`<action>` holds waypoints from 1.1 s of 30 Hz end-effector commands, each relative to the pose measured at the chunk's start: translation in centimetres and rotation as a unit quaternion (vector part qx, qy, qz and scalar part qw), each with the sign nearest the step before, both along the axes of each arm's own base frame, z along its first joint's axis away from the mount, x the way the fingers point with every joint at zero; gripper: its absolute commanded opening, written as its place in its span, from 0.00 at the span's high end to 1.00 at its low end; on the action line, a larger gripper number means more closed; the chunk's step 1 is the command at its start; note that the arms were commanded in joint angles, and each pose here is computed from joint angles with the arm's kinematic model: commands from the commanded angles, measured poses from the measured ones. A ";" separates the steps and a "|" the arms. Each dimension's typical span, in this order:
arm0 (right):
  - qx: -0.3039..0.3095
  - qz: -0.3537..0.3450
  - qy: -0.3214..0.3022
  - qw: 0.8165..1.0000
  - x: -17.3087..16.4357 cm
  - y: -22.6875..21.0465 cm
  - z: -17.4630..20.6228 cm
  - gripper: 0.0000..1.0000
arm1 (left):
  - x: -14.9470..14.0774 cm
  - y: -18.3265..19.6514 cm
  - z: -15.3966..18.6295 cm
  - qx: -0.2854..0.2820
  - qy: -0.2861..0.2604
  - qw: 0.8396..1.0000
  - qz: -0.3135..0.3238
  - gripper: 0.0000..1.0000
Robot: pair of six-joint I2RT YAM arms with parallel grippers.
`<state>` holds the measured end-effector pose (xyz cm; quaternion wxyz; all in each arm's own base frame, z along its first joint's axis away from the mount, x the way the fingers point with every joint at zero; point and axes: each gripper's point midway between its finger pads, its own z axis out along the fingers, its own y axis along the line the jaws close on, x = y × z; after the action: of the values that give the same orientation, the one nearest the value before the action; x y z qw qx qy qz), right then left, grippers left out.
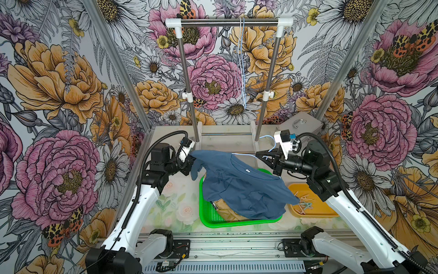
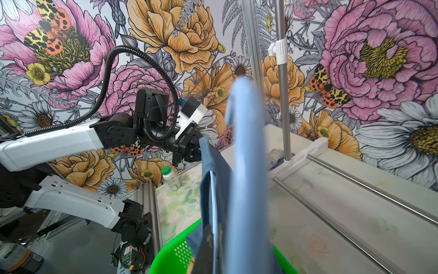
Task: Remove the clothespins securing t-shirts to the hanger
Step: Remove the T-shirt from the hanger.
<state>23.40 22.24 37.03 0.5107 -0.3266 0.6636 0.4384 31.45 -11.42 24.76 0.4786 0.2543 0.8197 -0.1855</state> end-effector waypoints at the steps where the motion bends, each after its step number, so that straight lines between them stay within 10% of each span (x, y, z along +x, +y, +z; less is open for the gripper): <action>1: -0.009 -0.025 -0.071 0.997 -0.8 -1.8 1.1 1.00 | 0.9 2.5 2.1 -0.053 -0.018 0.996 0.072 1.00; 16: 0.009 -0.126 -0.155 0.980 -2.1 -7.3 5.5 1.00 | 0.8 6.2 2.6 -0.097 -0.013 0.986 0.138 1.00; 33: 0.187 -0.103 -0.241 0.947 1.0 0.3 14.8 1.00 | -3.4 -6.7 7.9 -0.076 -0.076 0.994 -0.014 1.00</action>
<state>25.30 23.01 45.84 0.6800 -0.2718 0.5419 0.4125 28.02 -18.24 31.43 0.5356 0.2591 0.7663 -0.2426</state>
